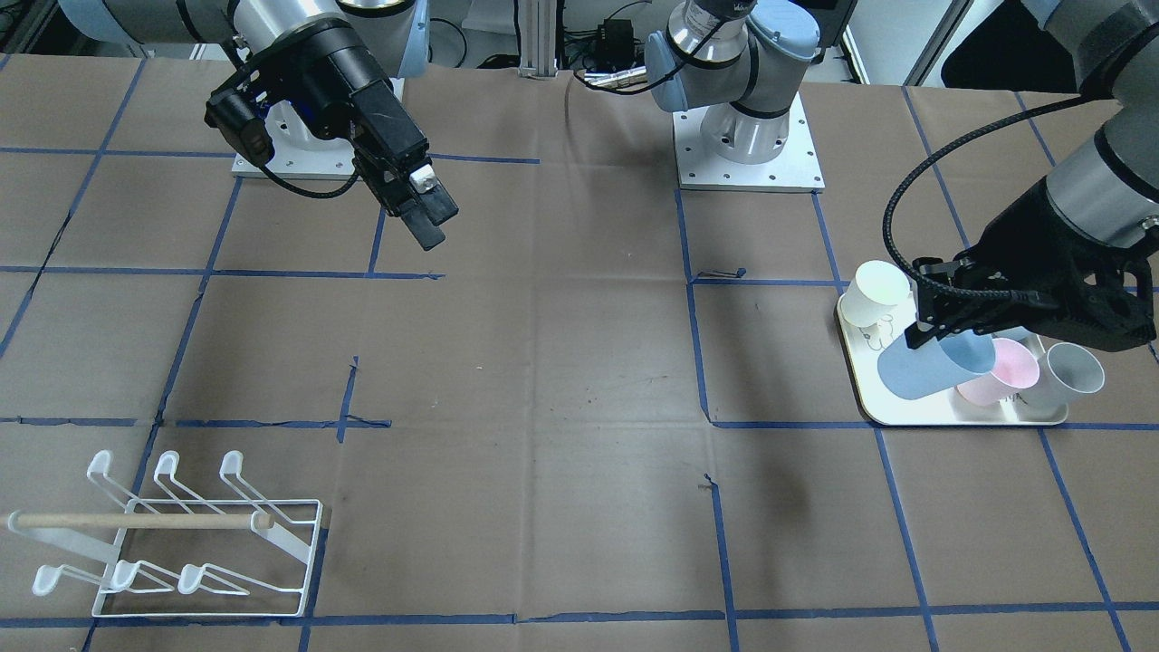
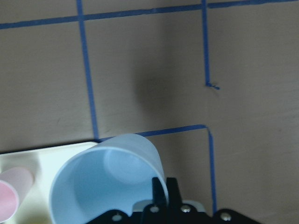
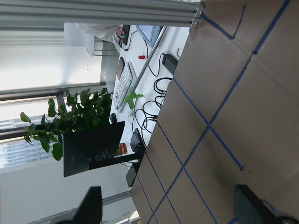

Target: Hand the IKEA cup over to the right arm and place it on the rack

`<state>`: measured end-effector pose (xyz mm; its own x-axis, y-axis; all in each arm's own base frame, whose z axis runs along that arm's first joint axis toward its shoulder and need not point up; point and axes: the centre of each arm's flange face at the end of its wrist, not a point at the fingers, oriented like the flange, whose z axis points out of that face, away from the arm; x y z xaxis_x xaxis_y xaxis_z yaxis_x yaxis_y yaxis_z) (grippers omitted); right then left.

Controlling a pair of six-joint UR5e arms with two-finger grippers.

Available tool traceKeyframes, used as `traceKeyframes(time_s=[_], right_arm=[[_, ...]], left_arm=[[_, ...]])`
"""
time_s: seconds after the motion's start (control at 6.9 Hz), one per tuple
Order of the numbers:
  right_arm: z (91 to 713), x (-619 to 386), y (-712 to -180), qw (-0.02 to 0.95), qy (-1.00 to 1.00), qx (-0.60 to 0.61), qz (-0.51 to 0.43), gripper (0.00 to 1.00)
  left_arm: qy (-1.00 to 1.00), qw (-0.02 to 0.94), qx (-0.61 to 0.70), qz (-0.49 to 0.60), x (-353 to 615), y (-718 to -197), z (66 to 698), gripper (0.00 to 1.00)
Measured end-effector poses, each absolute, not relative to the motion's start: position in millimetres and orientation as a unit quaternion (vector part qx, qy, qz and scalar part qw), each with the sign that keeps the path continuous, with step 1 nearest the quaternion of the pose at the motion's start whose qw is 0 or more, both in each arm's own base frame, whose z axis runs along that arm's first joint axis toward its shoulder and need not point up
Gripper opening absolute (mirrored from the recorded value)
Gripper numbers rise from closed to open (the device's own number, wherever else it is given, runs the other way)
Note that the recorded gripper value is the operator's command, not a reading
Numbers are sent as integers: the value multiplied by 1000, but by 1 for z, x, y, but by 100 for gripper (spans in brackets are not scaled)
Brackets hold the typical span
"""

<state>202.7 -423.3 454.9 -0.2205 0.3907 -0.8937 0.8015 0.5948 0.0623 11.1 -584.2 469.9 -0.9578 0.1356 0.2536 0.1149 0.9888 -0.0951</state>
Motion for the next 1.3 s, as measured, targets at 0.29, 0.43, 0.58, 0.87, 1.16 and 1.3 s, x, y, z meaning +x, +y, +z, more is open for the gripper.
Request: traceKeyframes(time_s=[0.29, 0.43, 0.58, 0.87, 1.16, 1.3], right_arm=[[442, 199, -420, 491, 727, 406, -255, 100], [433, 201, -425, 508, 715, 402, -261, 100], [426, 205, -429, 531, 706, 395, -251, 100], [415, 211, -435, 554, 703, 385, -226, 100], [405, 211, -441, 549, 706, 391, -219, 100], [397, 210, -446, 543, 706, 400, -217, 100]], left_arm=[[-958, 266, -64, 89, -15, -595, 468, 0], [-932, 338, -63, 115, -28, -601, 467, 0], [-909, 387, -73, 140, -43, -605, 461, 0], [-874, 412, -139, 217, -85, -603, 436, 0], [-836, 405, -207, 308, -112, -585, 410, 0], [-819, 397, -232, 344, -120, -573, 398, 0]])
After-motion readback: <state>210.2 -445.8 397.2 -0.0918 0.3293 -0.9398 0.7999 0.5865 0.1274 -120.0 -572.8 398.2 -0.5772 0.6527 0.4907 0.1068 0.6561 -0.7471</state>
